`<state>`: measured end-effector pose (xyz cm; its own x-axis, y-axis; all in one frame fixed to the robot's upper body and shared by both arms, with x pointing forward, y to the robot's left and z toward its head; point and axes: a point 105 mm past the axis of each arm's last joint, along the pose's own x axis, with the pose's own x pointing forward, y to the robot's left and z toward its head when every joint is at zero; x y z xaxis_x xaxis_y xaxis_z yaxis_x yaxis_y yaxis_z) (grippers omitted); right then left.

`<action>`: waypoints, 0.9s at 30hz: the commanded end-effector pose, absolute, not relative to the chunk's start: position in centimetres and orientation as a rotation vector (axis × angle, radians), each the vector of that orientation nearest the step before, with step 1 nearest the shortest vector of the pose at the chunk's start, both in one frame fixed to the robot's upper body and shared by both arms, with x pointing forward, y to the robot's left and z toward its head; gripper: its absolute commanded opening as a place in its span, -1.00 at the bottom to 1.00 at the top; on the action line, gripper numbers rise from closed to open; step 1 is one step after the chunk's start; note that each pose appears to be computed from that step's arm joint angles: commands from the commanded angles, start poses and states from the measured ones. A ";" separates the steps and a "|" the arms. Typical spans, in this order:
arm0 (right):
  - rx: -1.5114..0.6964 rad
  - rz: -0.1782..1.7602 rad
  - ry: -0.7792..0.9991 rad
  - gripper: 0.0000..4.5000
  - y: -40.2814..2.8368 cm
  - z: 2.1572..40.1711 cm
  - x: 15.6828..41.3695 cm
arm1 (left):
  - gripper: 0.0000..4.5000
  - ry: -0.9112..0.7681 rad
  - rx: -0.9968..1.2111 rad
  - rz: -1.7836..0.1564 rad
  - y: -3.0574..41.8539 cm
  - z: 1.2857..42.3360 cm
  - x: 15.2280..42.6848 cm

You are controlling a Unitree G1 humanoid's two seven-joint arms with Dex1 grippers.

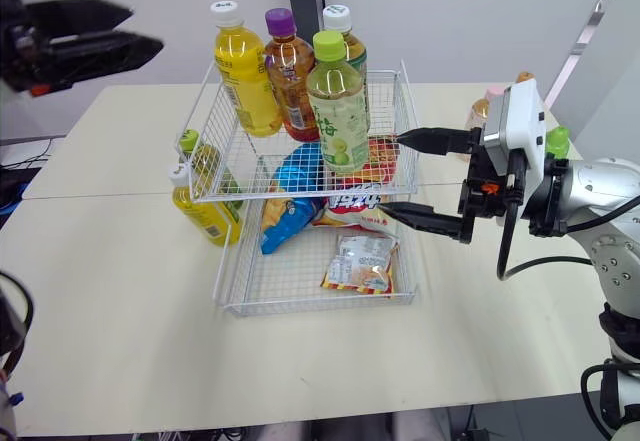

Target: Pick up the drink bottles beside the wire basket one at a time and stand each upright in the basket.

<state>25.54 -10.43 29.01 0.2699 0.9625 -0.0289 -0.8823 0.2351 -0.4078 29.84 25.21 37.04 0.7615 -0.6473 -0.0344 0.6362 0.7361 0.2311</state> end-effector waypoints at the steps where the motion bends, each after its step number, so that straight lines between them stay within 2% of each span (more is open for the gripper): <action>1: -0.391 1.327 -0.315 1.00 -9.8 29.8 24.5 | 0.98 -0.094 0.295 -0.587 28.2 37.6 27.9; 7: -0.376 1.371 -0.324 1.00 -9.1 29.4 23.8 | 0.98 -0.084 0.235 -0.434 32.8 34.9 25.9; 13: -0.395 1.400 -0.320 1.00 -8.0 28.8 22.7 | 0.98 0.020 0.167 -0.382 34.0 28.5 24.7; 19: -0.425 1.424 -0.266 1.00 -7.5 27.9 21.7 | 0.98 0.039 0.130 -0.397 31.6 25.5 25.2; 27: -0.422 1.394 -0.203 1.00 -7.2 26.9 20.6 | 0.98 -0.030 0.066 -0.422 26.9 24.6 27.3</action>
